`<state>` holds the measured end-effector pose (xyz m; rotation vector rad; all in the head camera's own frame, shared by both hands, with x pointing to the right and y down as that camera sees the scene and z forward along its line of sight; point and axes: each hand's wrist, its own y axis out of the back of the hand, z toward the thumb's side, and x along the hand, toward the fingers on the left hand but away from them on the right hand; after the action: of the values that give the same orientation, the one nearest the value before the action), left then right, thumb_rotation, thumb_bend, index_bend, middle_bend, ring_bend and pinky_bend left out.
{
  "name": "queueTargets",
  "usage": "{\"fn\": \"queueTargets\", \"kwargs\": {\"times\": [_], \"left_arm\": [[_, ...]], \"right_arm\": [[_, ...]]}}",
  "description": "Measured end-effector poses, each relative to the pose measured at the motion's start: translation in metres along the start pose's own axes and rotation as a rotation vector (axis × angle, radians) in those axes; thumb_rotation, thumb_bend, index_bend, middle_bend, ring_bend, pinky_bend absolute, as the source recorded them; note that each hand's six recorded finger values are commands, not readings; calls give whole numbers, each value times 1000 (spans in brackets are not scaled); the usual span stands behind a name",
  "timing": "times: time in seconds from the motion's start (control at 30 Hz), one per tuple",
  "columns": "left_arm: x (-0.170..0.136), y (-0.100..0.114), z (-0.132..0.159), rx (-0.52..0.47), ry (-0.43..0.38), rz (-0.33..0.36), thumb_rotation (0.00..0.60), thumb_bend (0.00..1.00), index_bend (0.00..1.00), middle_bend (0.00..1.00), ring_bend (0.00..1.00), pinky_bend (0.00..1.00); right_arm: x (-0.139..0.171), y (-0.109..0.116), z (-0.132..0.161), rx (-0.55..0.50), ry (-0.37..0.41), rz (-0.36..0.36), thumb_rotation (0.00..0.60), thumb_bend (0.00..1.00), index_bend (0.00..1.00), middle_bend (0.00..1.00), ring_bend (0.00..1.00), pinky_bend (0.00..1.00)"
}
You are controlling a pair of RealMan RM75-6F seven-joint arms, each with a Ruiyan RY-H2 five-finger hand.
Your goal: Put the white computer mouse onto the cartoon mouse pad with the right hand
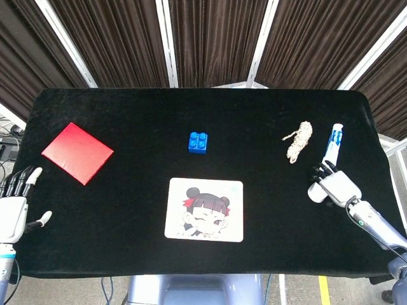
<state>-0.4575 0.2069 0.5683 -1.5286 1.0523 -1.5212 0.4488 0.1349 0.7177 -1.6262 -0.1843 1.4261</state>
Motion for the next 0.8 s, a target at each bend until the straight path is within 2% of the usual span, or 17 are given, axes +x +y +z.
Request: {"fn": "queueTargets", "kwargs": {"times": [0.37, 0.47, 0.57, 0.7, 0.8], "left_arm": [[0, 0, 0, -1, 8, -1, 600, 218, 0, 0, 0, 0], [0, 0, 0, -4, 9, -1, 600, 219, 0, 0, 0, 0], [0, 0, -1, -7, 9, -2, 600, 219, 0, 0, 0, 0], [1, 0, -1, -10, 10, -2, 600, 220, 0, 0, 0, 0], [1, 0, -1, -11, 10, -3, 600, 218, 0, 0, 0, 0]], "right_arm": [[1, -8, -3, 4, -20, 15, 600, 45, 330, 178, 0, 2], [2, -11, -3, -4, -24, 18, 600, 48, 356, 204, 0, 39], [3, -13, -3, -5, -30, 21, 600, 57, 414, 278, 63, 181], [4, -12, -3, -6, -31, 8, 600, 81, 520, 457, 293, 517], [4, -7, -2, -12, -24, -14, 600, 97, 580, 543, 403, 643]]}}
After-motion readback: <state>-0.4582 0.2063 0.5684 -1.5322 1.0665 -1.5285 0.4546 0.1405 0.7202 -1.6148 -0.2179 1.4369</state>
